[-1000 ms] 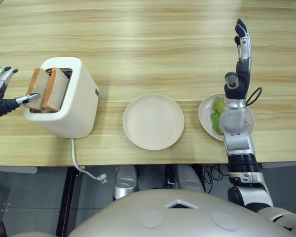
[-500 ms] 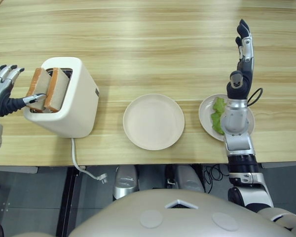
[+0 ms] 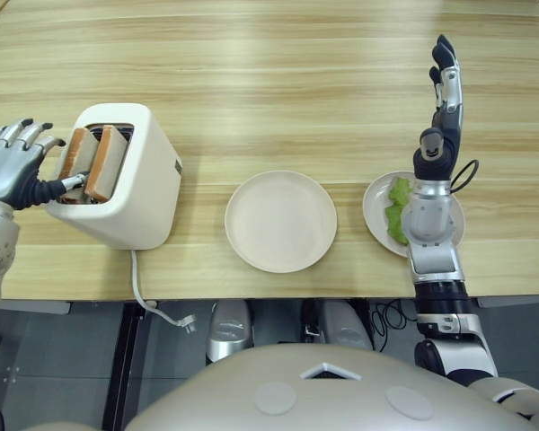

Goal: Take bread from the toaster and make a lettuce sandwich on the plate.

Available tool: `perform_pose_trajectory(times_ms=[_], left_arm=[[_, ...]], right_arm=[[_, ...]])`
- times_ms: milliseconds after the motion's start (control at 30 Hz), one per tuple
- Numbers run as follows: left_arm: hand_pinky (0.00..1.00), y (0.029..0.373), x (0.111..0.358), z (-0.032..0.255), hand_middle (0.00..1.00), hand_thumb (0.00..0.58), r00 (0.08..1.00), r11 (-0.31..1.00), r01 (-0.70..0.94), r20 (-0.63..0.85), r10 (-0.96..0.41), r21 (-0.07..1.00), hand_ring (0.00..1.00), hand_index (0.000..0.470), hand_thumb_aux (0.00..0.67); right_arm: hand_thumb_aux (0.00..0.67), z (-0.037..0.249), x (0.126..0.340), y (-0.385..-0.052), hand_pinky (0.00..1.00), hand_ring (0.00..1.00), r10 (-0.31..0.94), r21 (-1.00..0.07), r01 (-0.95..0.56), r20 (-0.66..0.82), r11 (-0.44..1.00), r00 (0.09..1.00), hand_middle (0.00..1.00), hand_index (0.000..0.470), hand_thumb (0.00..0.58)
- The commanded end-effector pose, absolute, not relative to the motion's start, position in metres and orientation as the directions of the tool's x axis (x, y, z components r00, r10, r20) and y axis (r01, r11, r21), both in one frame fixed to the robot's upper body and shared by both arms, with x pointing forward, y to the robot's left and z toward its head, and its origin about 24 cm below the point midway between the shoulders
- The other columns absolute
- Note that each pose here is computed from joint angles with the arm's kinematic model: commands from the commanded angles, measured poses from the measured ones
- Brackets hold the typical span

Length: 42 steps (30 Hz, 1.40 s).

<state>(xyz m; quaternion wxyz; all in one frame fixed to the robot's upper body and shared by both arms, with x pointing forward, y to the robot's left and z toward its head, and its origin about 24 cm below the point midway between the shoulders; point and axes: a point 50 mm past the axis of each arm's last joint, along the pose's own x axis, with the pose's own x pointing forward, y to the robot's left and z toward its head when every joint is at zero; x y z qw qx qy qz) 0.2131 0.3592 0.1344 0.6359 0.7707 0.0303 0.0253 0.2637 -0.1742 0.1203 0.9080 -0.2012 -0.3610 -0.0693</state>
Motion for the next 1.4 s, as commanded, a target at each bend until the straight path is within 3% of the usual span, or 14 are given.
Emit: perform_pose_trajectory(times_ms=[33, 67, 100, 133, 467, 800, 1200, 1233, 1300, 1333, 1400], left_arm=[[0.00, 0.363, 0.210, 0.118, 0.00, 0.559, 0.991, -0.200, 0.115, -0.097, 0.096, 0.973, 0.00, 0.372, 0.541], [0.00, 0.363, 0.210, 0.118, 0.00, 0.576, 0.990, -0.198, 0.118, -0.101, 0.096, 0.973, 0.00, 0.420, 0.612], [0.00, 0.364, 0.210, 0.117, 0.00, 0.576, 0.990, -0.194, 0.121, -0.105, 0.095, 0.973, 0.00, 0.420, 0.612], [0.00, 0.364, 0.210, 0.117, 0.00, 0.580, 0.990, -0.183, 0.124, -0.108, 0.095, 0.975, 0.00, 0.460, 0.670], [0.00, 0.360, 0.214, 0.124, 0.00, 0.580, 0.996, -0.140, 0.070, -0.062, 0.063, 0.988, 0.00, 0.460, 0.670], [0.00, 0.355, 0.219, 0.177, 0.00, 0.580, 0.982, 0.017, -0.170, 0.168, 0.086, 0.985, 0.00, 0.460, 0.670], [0.00, 0.346, 0.223, 0.210, 0.00, 0.580, 0.973, 0.118, -0.223, 0.213, 0.091, 0.968, 0.00, 0.460, 0.670], [0.04, 0.345, 0.224, 0.211, 0.04, 0.580, 0.973, 0.129, -0.221, 0.211, 0.089, 0.967, 0.04, 0.460, 0.670], [0.74, 0.344, 0.227, 0.215, 0.74, 0.580, 0.973, 0.148, -0.225, 0.214, 0.085, 0.963, 0.74, 0.460, 0.670], [1.00, 0.343, 0.228, 0.218, 1.00, 0.580, 0.972, 0.154, -0.229, 0.218, 0.084, 0.961, 1.00, 0.460, 0.670], [1.00, 0.342, 0.232, 0.224, 1.00, 0.580, 0.971, 0.168, -0.237, 0.227, 0.077, 0.957, 1.00, 0.460, 0.670]], right_arm=[[0.000, 0.118, 0.264, -0.180, 0.00, 0.00, -0.008, -0.311, 0.292, 0.673, 0.905, 0.739, 0.00, 0.000, 0.000], [0.000, 0.118, 0.264, -0.180, 0.00, 0.00, -0.008, -0.311, 0.293, 0.674, 0.904, 0.739, 0.00, 0.000, 0.000], [0.000, 0.118, 0.264, -0.180, 0.00, 0.00, -0.008, -0.311, 0.293, 0.673, 0.904, 0.739, 0.00, 0.000, 0.000], [0.000, 0.118, 0.264, -0.180, 0.00, 0.00, -0.007, -0.312, 0.293, 0.673, 0.904, 0.739, 0.00, 0.000, 0.000], [0.000, 0.119, 0.264, -0.181, 0.00, 0.00, -0.008, -0.315, 0.298, 0.674, 0.901, 0.738, 0.00, 0.000, 0.000], [0.000, 0.119, 0.264, -0.179, 0.00, 0.00, -0.003, -0.323, 0.300, 0.676, 0.898, 0.736, 0.00, 0.000, 0.000], [0.000, 0.120, 0.262, -0.176, 0.00, 0.00, 0.003, -0.324, 0.296, 0.679, 0.898, 0.734, 0.00, 0.000, 0.000], [0.000, 0.121, 0.262, -0.175, 0.00, 0.00, 0.004, -0.324, 0.295, 0.679, 0.899, 0.734, 0.00, 0.000, 0.000], [0.000, 0.121, 0.262, -0.175, 0.00, 0.00, 0.005, -0.324, 0.294, 0.679, 0.899, 0.734, 0.00, 0.000, 0.000], [0.000, 0.121, 0.261, -0.174, 0.00, 0.00, 0.005, -0.325, 0.294, 0.679, 0.899, 0.734, 0.00, 0.000, 0.000], [0.000, 0.121, 0.261, -0.174, 0.00, 0.00, 0.007, -0.325, 0.293, 0.679, 0.899, 0.734, 0.00, 0.000, 0.000]])
